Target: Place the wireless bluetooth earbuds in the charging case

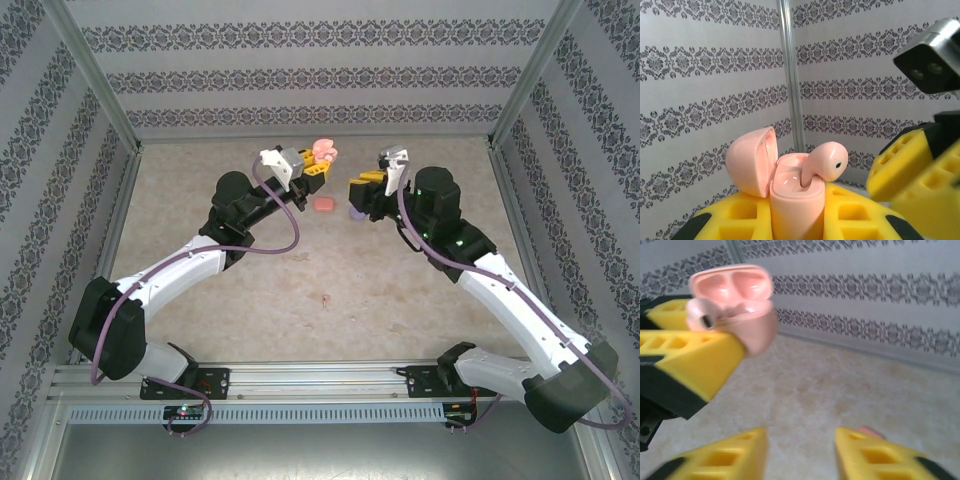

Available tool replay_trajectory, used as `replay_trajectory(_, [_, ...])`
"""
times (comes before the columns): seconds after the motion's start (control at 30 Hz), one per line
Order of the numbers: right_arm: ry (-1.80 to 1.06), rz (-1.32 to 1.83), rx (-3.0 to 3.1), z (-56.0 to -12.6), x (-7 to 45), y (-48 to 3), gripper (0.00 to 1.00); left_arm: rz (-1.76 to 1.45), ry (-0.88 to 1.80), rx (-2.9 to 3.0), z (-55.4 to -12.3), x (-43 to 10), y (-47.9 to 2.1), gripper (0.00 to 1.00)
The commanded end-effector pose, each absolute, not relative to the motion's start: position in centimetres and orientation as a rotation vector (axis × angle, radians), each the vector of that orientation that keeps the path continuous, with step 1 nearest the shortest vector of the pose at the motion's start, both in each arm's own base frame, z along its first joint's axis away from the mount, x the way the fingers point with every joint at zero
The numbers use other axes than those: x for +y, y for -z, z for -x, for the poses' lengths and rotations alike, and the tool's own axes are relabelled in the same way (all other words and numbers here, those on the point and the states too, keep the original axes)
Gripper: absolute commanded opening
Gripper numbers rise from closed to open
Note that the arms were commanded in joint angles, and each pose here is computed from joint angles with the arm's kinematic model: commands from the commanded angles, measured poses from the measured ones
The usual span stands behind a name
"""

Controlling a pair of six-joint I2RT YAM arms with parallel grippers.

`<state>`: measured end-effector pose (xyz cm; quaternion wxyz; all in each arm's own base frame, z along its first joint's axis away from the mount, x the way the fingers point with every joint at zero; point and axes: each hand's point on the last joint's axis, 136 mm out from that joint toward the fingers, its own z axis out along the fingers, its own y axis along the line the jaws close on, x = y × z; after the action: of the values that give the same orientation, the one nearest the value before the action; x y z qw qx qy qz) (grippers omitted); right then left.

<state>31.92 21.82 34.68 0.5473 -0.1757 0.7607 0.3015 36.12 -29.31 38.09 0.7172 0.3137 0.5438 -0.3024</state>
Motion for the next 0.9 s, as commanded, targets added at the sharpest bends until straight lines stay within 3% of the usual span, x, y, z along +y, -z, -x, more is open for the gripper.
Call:
replay_trajectory(0.0, [-0.786,0.385,1.861,-31.4,21.6,-35.6,0.22,-0.738,0.653,1.172,-35.6,-29.6,-37.3,0.00])
replay_trajectory(0.1, [-0.802,0.379,1.907,-31.5,21.8,-35.7,0.01,-0.769,0.670,1.186,-35.5,-30.0,-36.0,0.00])
replay_trajectory(0.13, [-0.807,0.376,1.924,-31.5,21.9,-35.6,0.00,-0.776,0.674,1.191,-35.5,-30.1,-35.6,0.00])
replay_trajectory(0.87, [-0.798,0.341,2.043,-33.5,22.7,-34.9,0.00,-0.824,0.729,1.225,-35.3,-31.0,-33.3,0.00])
